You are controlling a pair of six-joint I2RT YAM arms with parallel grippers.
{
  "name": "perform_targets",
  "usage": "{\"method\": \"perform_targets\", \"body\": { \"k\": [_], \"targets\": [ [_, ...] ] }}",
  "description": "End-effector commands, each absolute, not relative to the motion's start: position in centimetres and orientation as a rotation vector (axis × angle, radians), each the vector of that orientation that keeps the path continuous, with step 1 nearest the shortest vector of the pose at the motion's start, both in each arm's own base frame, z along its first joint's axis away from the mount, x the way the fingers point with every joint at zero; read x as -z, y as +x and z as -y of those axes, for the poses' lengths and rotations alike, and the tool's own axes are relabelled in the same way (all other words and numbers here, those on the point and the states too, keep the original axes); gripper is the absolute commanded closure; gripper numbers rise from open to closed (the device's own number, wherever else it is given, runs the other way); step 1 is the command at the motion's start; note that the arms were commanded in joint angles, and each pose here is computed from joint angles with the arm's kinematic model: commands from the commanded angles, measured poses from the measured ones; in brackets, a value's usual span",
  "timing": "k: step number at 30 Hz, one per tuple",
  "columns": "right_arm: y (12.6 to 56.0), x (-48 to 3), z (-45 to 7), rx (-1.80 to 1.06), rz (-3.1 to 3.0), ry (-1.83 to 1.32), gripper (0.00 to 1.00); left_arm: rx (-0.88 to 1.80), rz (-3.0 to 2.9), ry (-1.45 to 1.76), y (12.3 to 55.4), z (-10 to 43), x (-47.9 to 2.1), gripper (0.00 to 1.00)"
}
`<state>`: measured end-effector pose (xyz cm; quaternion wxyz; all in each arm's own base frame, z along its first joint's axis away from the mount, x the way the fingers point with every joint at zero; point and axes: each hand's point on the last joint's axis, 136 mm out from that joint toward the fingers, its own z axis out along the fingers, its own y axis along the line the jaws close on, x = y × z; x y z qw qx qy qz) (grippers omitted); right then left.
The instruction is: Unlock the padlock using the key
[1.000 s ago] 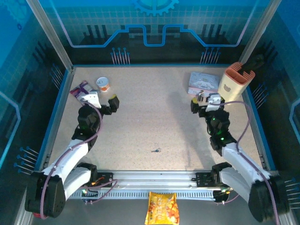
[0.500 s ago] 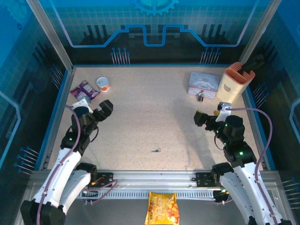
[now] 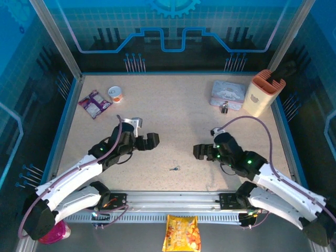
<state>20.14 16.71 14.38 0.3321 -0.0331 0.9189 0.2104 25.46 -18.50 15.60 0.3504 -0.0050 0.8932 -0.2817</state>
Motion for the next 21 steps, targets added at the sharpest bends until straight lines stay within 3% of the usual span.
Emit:
{"method": "perform_targets", "body": {
  "k": [1,9,21],
  "targets": [
    [20.2,-14.7,-18.4,-0.557,-2.391,-0.022,0.07,0.684,-2.354,0.059,24.5,18.7,-13.6,0.01],
    [17.9,-10.0,-23.4,-0.539,-2.552,-0.085,0.13,0.630,-2.299,0.112,23.7,17.5,-13.1,0.01],
    [17.0,-7.5,-27.8,-0.441,-2.674,-0.177,0.17,0.586,-2.168,0.109,23.6,15.9,-13.5,0.01]
  ]
}}
